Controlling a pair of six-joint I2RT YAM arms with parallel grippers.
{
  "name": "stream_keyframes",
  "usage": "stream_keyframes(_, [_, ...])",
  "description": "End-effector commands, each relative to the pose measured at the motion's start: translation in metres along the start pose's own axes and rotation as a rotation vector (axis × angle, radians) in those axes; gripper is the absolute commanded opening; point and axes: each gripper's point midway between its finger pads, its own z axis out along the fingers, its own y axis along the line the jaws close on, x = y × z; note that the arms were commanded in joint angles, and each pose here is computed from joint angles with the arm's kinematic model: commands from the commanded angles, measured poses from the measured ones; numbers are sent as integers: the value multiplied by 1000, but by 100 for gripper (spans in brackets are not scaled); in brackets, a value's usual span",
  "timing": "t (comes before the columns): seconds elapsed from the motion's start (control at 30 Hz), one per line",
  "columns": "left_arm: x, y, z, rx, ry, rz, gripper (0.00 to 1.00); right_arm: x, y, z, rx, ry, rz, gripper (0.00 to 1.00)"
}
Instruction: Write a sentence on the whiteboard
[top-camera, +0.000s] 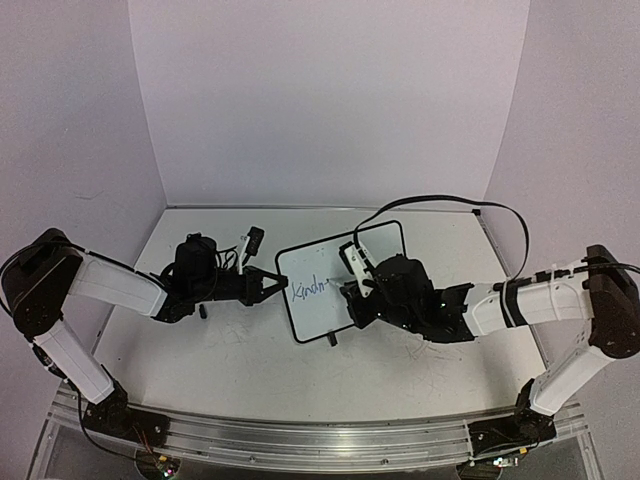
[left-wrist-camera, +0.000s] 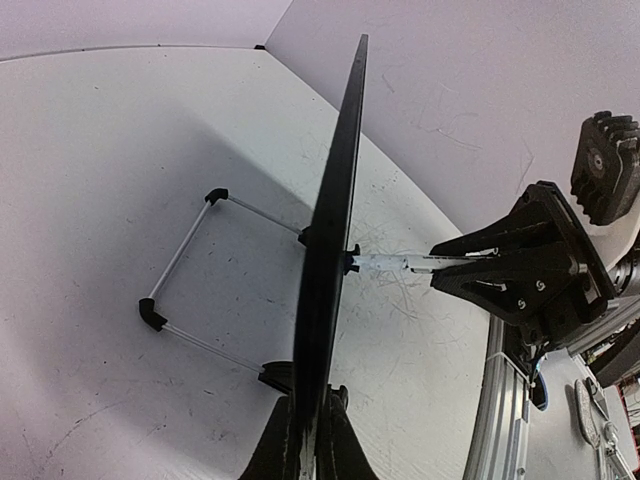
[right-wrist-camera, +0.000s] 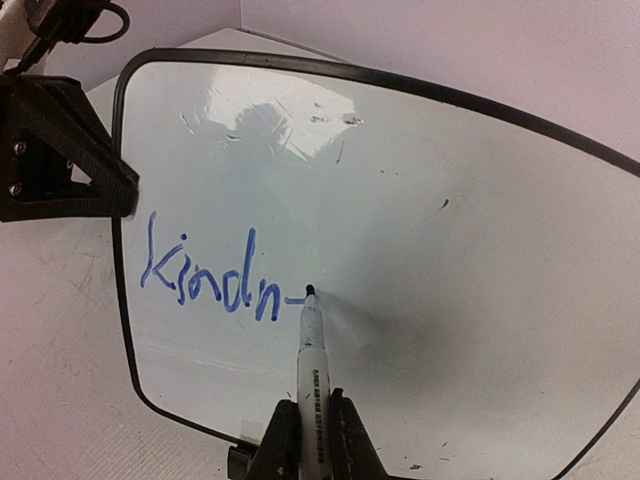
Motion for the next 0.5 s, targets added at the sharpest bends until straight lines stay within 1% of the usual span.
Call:
stream_keyframes(0.0, [-4, -4, -6, 4, -8, 5, 0, -24, 2, 4, 2, -62, 16, 0])
stream_keyframes(0.2, [-4, -4, -6, 3, -9, 7, 0, -13, 10, 6, -25, -33, 8, 0])
stream_keyframes(0.47, [-4, -4, -5, 4, -8, 9, 0, 3, 10, 5, -22, 9, 12, 0])
